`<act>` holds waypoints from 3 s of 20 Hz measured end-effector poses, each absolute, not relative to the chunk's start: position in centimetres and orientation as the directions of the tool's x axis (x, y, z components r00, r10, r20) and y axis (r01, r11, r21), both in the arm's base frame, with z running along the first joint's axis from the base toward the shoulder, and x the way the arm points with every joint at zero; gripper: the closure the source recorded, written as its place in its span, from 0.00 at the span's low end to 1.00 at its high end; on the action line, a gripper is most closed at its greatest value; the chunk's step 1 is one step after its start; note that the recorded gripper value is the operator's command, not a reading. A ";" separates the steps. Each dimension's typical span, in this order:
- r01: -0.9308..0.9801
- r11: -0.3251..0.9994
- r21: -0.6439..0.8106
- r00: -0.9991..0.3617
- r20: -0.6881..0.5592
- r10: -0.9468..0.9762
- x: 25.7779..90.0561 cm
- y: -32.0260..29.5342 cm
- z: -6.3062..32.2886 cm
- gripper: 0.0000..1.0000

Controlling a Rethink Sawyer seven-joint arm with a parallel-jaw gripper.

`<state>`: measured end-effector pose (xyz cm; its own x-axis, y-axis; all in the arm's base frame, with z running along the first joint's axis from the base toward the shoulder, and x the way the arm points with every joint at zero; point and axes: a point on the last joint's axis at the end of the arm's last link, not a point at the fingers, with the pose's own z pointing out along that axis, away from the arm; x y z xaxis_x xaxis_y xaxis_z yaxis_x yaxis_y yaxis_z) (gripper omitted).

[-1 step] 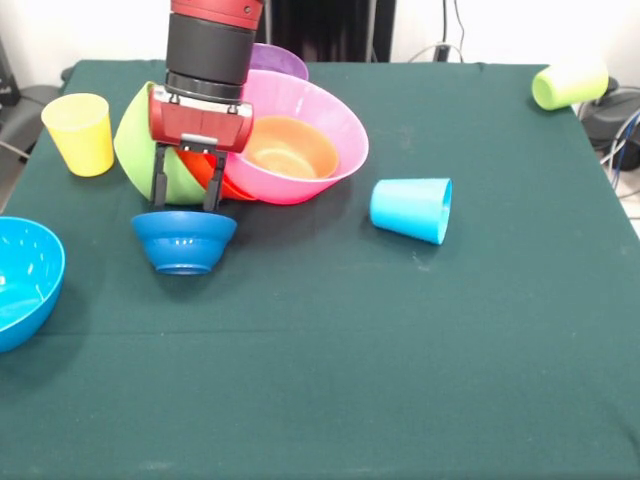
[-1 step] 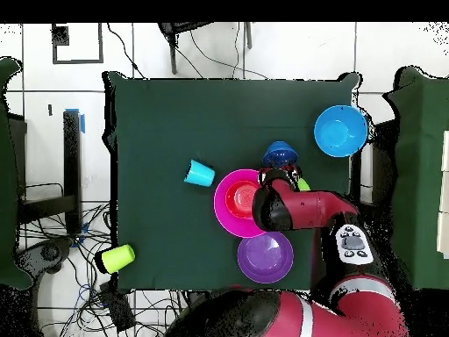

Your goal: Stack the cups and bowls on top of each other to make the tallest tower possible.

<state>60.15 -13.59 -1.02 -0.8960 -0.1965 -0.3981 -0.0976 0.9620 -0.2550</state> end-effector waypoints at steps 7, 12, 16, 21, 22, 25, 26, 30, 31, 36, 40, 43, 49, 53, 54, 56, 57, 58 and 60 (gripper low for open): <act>-0.098 0.961 -0.257 -0.897 -0.396 -0.198 60.1 -13.6 -1.0 0.00; -0.096 0.960 -0.263 -0.899 -0.390 -0.197 59.8 -14.0 -1.0 0.00; -0.096 0.960 -0.264 -0.900 -0.389 -0.197 59.7 -14.0 -1.0 0.00; -0.096 0.959 -0.265 -0.901 -0.387 -0.197 59.6 -14.1 -1.0 0.00; -0.095 0.959 -0.265 -0.901 -0.387 -0.197 59.6 -14.1 -1.0 0.00; -0.095 0.959 -0.265 -0.901 -0.387 -0.196 59.6 -14.1 -1.0 0.00; -0.095 0.959 -0.265 -0.901 -0.387 -0.196 59.6 -14.1 -1.0 0.00; -0.095 0.959 -0.265 -0.901 -0.387 -0.196 59.6 -14.1 -1.0 0.00; -0.095 0.959 -0.265 -0.901 -0.387 -0.196 59.6 -14.1 -1.0 0.00; -0.095 0.960 -0.265 -0.901 -0.386 -0.196 59.5 -14.1 -1.0 0.00; -0.095 0.960 -0.265 -0.901 -0.386 -0.196 59.5 -14.1 -1.0 0.00; -0.095 0.960 -0.265 -0.901 -0.386 -0.196 59.5 -14.1 -1.0 0.00; -0.093 0.960 -0.265 -0.902 -0.386 -0.194 59.5 -14.2 -1.0 0.00; -0.091 0.961 -0.263 -0.902 -0.388 -0.191 59.5 -14.3 -1.0 0.00; -0.090 0.961 -0.262 -0.902 -0.388 -0.190 59.5 -14.4 -1.0 0.00; -0.086 0.961 -0.262 -0.902 -0.388 -0.187 59.5 -14.6 -1.0 0.00; -0.085 0.961 -0.262 -0.903 -0.388 -0.186 59.5 -14.6 -1.0 0.00; -0.085 0.961 -0.262 -0.903 -0.388 -0.185 59.5 -14.7 -1.0 0.00; -0.084 0.961 -0.262 -0.903 -0.388 -0.185 59.5 -14.7 -1.0 0.00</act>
